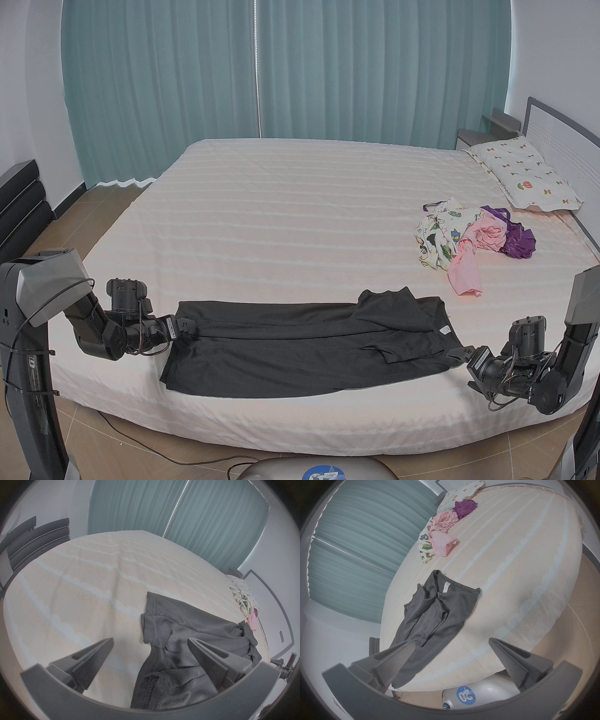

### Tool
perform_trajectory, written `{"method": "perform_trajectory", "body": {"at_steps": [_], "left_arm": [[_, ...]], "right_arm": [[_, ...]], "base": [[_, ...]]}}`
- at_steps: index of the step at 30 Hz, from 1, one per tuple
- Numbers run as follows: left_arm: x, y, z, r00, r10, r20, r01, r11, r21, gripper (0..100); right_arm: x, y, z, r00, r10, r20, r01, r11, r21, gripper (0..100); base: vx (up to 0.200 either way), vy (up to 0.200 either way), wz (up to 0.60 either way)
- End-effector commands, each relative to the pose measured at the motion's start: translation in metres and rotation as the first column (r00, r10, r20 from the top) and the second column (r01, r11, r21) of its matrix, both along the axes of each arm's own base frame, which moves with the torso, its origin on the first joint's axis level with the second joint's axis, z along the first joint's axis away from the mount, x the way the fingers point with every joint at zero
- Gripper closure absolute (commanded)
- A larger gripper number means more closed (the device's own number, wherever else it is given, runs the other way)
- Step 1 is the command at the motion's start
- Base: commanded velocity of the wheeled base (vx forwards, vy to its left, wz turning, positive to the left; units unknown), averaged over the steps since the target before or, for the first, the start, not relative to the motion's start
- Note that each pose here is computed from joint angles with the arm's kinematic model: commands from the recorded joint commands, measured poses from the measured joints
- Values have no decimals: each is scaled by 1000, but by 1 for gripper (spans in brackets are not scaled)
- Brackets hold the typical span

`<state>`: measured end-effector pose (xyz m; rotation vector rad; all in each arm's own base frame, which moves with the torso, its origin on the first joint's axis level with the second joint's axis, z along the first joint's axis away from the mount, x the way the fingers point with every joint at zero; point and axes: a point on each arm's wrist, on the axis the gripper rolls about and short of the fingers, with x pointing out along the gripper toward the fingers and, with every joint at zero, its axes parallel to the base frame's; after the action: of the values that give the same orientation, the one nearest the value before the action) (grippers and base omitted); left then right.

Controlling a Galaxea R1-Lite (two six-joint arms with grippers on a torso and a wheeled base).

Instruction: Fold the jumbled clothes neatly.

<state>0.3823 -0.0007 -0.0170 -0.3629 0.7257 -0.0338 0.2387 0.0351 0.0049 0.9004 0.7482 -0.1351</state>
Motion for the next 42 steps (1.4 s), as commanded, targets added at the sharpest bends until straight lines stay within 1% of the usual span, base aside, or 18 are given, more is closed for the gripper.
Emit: {"method": "perform_trajectory", "body": {"at_steps": [1, 4, 6, 10, 17, 28, 29, 37, 42], "left_arm": [[-1, -5, 1, 1000, -14, 0, 14, 1000, -1, 0], [-4, -13, 0, 998, -68, -8, 67, 997, -29, 0], [-4, -15, -3, 996, -82, -15, 82, 996, -37, 0], [0, -18, -9, 996, -91, -20, 91, 995, -32, 0], [2, -19, -12, 995, -98, -24, 97, 995, -35, 0], [1, -30, -16, 992, -126, -31, 125, 992, -36, 0], [1, -30, -16, 992, -126, -31, 125, 992, -36, 100], [3, -28, -14, 993, -118, -20, 117, 993, -36, 100], [1, -18, -13, 996, -91, -25, 91, 995, -34, 100]], "right_arm": [[0, 0, 0, 1000, 1, -2, -1, 1000, 0, 0], [0, 1, 0, 1000, 2, -2, -2, 1000, 0, 0], [0, 1, 0, 1000, 2, -1, -2, 1000, 0, 0], [-1, 1, -1, 1000, 4, -4, -4, 1000, 0, 0], [-1, 3, 0, 1000, 15, -1, -15, 1000, 0, 0], [-1, 3, 0, 1000, 15, -2, -15, 1000, 0, 0], [-1, 3, 0, 1000, 15, -2, -15, 1000, 0, 0], [-1, 3, 0, 1000, 15, -4, -15, 1000, 0, 0], [-2, 4, 0, 1000, 16, -4, -16, 1000, 0, 0]], "base": [[0, 0, 0], [0, 0, 0], [0, 0, 0], [0, 0, 0], [0, 0, 0], [0, 0, 0], [0, 0, 0], [0, 0, 0], [0, 0, 0]]}}
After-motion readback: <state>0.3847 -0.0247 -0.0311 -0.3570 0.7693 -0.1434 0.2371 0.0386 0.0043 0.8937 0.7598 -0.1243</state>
